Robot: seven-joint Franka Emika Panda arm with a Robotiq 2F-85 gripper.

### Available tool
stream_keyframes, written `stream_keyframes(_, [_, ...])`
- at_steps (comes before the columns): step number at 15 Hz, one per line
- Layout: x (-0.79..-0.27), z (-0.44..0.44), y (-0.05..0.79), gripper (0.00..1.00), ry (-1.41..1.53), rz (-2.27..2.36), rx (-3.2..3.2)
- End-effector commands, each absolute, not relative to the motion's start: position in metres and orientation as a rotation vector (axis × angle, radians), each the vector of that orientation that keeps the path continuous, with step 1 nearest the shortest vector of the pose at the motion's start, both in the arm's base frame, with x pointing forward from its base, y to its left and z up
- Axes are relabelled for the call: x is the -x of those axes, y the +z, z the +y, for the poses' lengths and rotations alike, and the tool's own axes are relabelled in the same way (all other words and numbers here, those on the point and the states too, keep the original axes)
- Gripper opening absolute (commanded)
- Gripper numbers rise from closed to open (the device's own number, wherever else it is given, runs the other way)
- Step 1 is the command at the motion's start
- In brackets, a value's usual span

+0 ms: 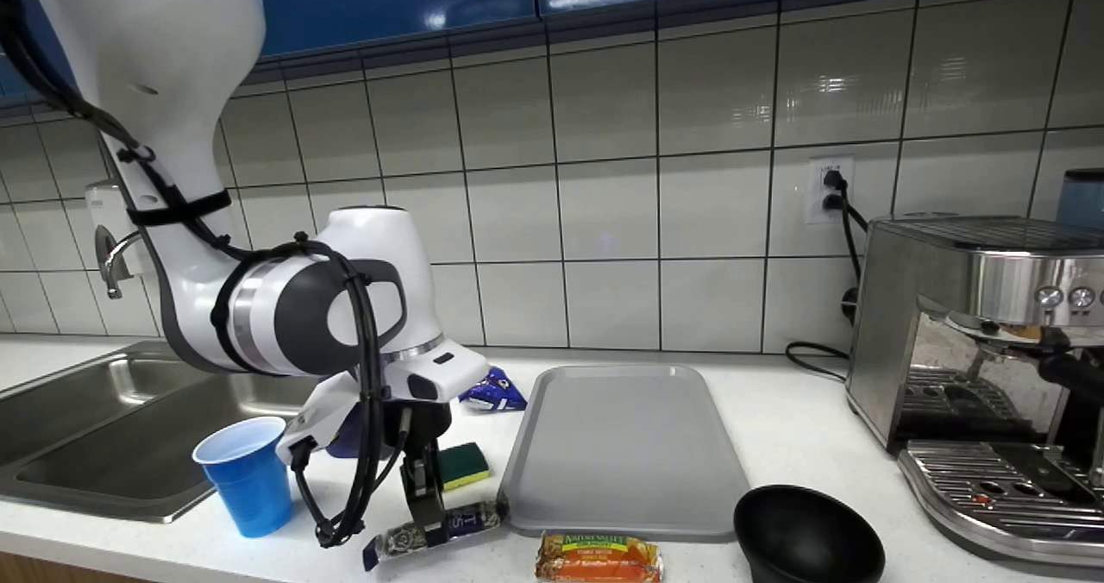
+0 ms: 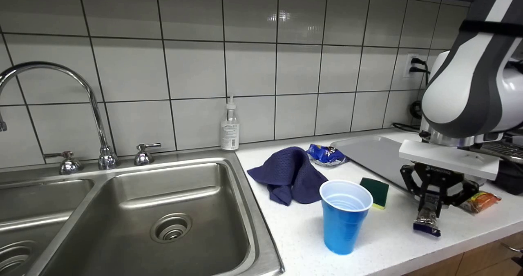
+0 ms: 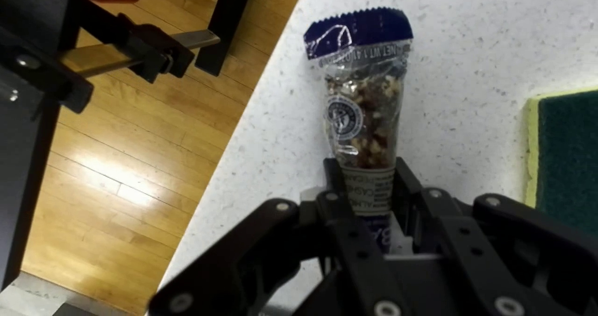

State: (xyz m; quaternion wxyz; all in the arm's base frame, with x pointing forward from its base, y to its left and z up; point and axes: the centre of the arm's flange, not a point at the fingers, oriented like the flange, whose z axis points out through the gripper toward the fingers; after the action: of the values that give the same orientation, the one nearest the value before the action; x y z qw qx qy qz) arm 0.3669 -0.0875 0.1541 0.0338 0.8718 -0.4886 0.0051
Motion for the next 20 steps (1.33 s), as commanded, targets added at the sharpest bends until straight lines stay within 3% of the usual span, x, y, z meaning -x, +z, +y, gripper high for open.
stream_keyframes(1, [-0.363, -0.095, 0.184, 0.07, 0.064, -1.524, -2.694])
stream_keyframes(20, [-0.441, -0.217, 0.192, 0.07, 0.168, -1.839, -2.457])
